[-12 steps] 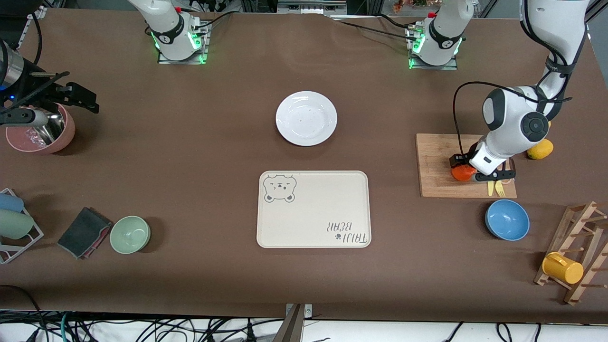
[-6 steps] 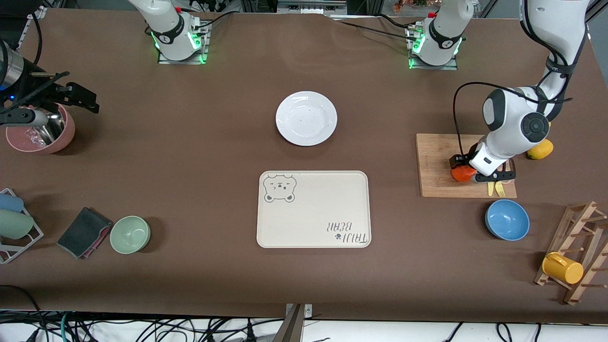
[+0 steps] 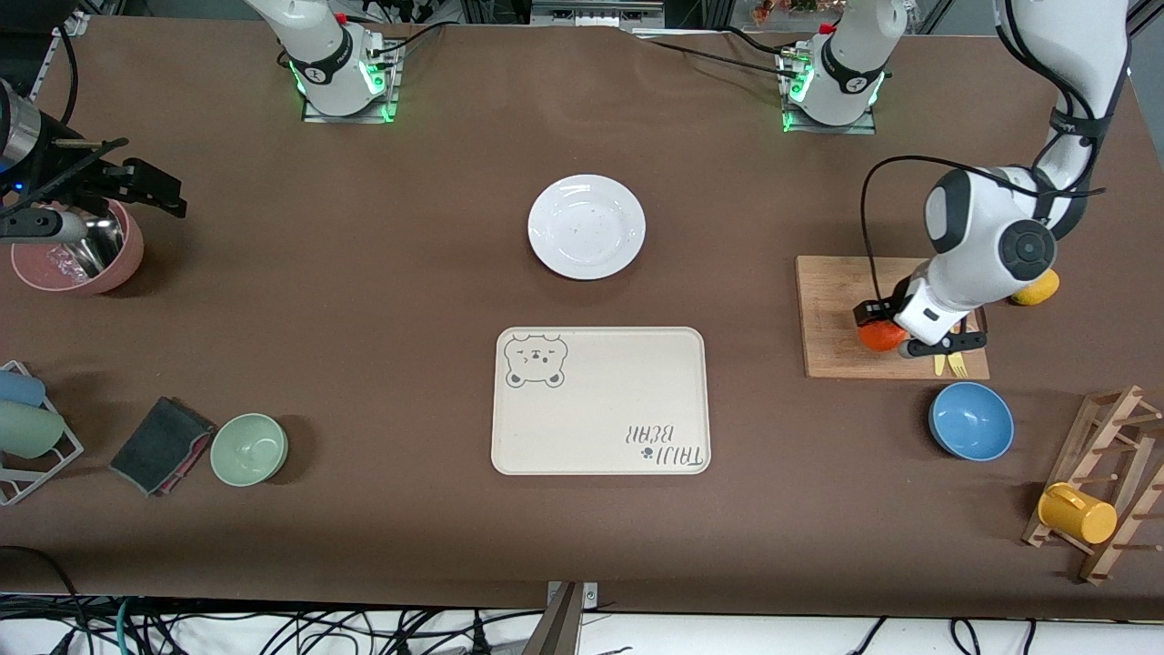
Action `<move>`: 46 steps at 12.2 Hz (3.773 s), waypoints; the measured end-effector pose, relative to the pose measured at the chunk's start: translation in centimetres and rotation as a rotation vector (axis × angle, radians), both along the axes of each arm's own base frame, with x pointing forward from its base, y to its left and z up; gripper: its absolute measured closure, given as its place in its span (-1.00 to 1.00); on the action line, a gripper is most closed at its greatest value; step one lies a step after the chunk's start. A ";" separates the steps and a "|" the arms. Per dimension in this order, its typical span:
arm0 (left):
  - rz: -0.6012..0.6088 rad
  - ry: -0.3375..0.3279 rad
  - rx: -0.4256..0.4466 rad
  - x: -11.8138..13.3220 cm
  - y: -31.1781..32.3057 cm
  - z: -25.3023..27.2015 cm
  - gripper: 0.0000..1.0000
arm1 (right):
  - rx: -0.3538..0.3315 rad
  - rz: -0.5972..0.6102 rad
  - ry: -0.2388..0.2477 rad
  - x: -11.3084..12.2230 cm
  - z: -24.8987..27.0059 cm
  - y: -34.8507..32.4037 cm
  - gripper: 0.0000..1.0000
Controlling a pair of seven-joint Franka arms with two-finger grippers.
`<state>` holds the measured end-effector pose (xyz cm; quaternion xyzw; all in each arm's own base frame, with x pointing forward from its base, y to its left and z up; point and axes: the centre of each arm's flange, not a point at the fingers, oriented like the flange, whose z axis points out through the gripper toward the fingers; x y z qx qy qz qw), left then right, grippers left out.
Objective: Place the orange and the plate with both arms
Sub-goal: 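Lift the orange and carry it over the white plate, then lower the orange onto the plate and open the left gripper, then withdraw the left gripper while the right gripper reaches toward the plate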
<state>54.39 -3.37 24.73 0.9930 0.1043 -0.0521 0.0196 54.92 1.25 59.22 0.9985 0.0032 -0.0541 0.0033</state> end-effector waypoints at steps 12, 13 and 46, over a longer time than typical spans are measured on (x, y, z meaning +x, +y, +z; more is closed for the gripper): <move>0.186 0.092 -0.020 -21.8 -40.7 4.1 -0.30 | 0.000 -0.001 0.002 0.0 0.0 -0.1 -1.00; 0.150 0.103 -0.016 -24.0 -42.9 3.6 -0.30 | 0.000 -0.001 0.002 0.0 0.0 -0.1 -1.00; 0.147 0.192 0.013 11.8 3.5 11.8 -1.00 | 0.135 -0.032 0.214 2.7 -9.7 1.9 -1.00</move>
